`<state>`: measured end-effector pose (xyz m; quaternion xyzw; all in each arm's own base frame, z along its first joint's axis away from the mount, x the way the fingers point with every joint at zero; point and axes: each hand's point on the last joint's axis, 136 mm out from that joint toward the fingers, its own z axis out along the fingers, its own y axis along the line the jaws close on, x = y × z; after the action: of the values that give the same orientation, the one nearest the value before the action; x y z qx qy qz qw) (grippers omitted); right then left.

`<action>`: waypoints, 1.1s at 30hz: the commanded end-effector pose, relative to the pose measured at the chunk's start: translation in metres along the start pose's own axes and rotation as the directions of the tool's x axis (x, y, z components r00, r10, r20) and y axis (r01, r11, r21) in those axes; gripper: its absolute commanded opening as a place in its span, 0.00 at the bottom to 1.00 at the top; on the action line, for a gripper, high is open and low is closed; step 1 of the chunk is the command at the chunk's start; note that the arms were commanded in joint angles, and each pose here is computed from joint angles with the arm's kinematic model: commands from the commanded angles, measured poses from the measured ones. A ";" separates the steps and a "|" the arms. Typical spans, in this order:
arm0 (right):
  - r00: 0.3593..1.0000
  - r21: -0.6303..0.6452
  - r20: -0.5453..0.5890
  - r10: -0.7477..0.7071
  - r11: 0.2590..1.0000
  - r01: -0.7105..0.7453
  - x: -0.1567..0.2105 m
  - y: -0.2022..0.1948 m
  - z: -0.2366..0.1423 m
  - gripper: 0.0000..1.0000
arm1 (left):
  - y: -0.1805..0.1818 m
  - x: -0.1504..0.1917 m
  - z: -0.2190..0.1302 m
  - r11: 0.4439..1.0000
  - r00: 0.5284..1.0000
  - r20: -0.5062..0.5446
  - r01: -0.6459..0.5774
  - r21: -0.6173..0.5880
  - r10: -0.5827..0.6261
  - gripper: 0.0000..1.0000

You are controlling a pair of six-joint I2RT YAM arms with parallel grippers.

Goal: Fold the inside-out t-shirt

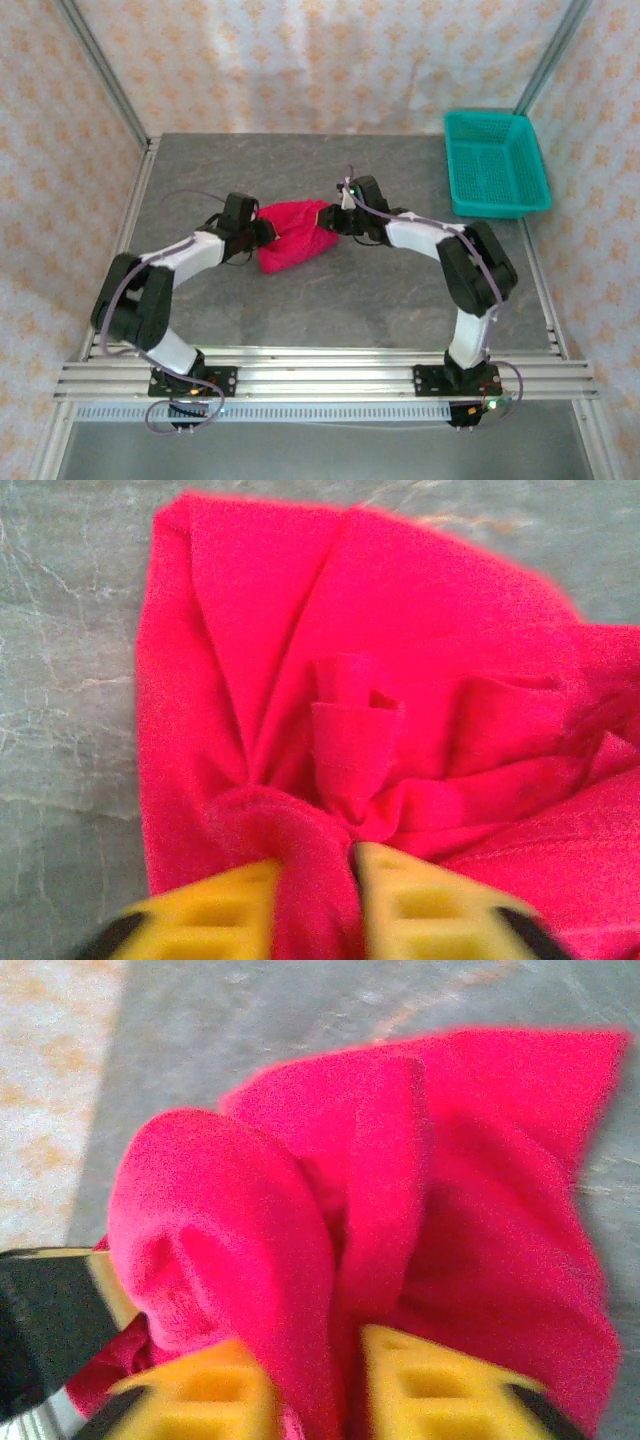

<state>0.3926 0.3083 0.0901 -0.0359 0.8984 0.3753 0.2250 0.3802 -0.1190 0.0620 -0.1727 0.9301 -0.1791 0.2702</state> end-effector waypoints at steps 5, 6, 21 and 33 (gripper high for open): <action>0.998 0.284 -0.062 -0.013 0.958 0.030 0.004 -0.038 -0.038 0.92 | 0.046 -0.041 -0.043 0.928 0.990 0.087 -0.070 -0.366 0.109 1.00; 0.997 0.370 -0.036 -0.069 0.926 0.077 -0.004 -0.043 -0.060 0.95 | 0.047 -0.053 -0.060 0.909 0.982 0.123 -0.082 -0.408 0.144 1.00; 0.768 0.950 0.299 -0.566 0.253 -0.183 -0.022 -0.215 -0.263 0.99 | 0.115 -0.084 -0.076 0.731 0.792 0.297 -0.255 -0.633 0.534 1.00; 0.558 0.763 0.613 -0.560 0.603 -0.232 -0.018 -0.224 -0.256 0.99 | 0.121 -0.094 -0.069 0.917 0.754 0.545 -0.193 -0.350 0.367 1.00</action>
<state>0.3581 -0.0505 0.0883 0.1605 0.7846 -0.1663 0.5753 0.3715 0.0666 0.0920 -0.1438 0.8469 0.1136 0.4992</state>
